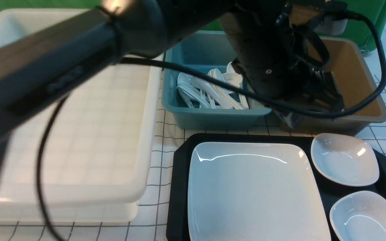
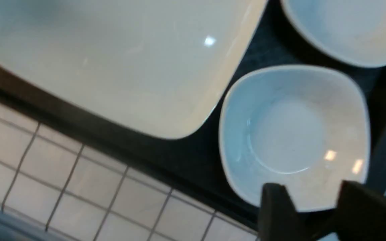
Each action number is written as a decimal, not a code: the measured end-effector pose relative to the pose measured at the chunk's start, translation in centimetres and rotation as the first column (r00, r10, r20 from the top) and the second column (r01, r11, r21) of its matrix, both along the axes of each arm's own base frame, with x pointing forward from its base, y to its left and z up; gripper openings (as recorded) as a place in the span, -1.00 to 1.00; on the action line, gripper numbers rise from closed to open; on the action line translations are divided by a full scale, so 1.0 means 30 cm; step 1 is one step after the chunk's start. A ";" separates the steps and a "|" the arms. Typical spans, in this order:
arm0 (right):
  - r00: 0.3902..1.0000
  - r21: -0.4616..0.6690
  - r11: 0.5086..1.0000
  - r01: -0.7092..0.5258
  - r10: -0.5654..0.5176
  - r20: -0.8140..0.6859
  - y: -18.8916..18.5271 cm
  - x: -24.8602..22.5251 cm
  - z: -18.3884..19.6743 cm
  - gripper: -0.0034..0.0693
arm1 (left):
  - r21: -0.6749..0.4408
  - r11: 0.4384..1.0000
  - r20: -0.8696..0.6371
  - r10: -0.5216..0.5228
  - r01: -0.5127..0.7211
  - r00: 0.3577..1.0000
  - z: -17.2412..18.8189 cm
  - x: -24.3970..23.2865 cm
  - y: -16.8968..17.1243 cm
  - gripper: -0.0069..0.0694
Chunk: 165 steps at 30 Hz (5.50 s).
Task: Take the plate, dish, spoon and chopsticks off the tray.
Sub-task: Use the right arm to grab a small plate from the dinner plate, then use the right arm to put the small plate into the large storage box on the left, then use the right arm to grab a small plate from the dinner plate
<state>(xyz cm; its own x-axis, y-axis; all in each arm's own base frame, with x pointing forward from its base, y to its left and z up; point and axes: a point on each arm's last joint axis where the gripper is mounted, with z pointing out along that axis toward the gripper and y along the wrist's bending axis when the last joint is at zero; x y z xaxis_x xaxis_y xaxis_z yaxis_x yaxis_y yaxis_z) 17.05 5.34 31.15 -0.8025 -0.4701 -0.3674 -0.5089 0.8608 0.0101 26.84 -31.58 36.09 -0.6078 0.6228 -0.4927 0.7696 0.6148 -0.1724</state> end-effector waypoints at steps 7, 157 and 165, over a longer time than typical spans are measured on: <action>0.988 -0.106 0.990 -0.087 0.073 -0.133 0.114 0.055 -0.121 0.48 | 0.003 0.997 0.019 -0.081 0.081 0.997 -0.046 -0.225 0.126 -0.85; 0.978 -0.316 0.934 -0.169 0.120 -0.169 0.059 0.520 -0.508 0.37 | -0.170 0.981 -0.070 0.087 -0.098 0.994 -0.276 -0.270 0.321 -0.83; 0.981 -0.315 0.934 -0.166 0.126 -0.145 0.067 0.518 -0.471 -0.48 | -0.195 0.971 -0.064 0.125 -0.135 0.990 -0.270 -0.261 0.318 -0.83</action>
<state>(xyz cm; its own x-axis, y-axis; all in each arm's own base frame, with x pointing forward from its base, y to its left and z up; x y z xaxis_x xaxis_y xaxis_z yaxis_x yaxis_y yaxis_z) 32.60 7.34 17.01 -0.7446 -0.6626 -0.0804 -0.6416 0.7437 -0.1878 19.01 -22.04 27.98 -0.7048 0.4297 -0.5644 0.6722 0.6588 -0.3378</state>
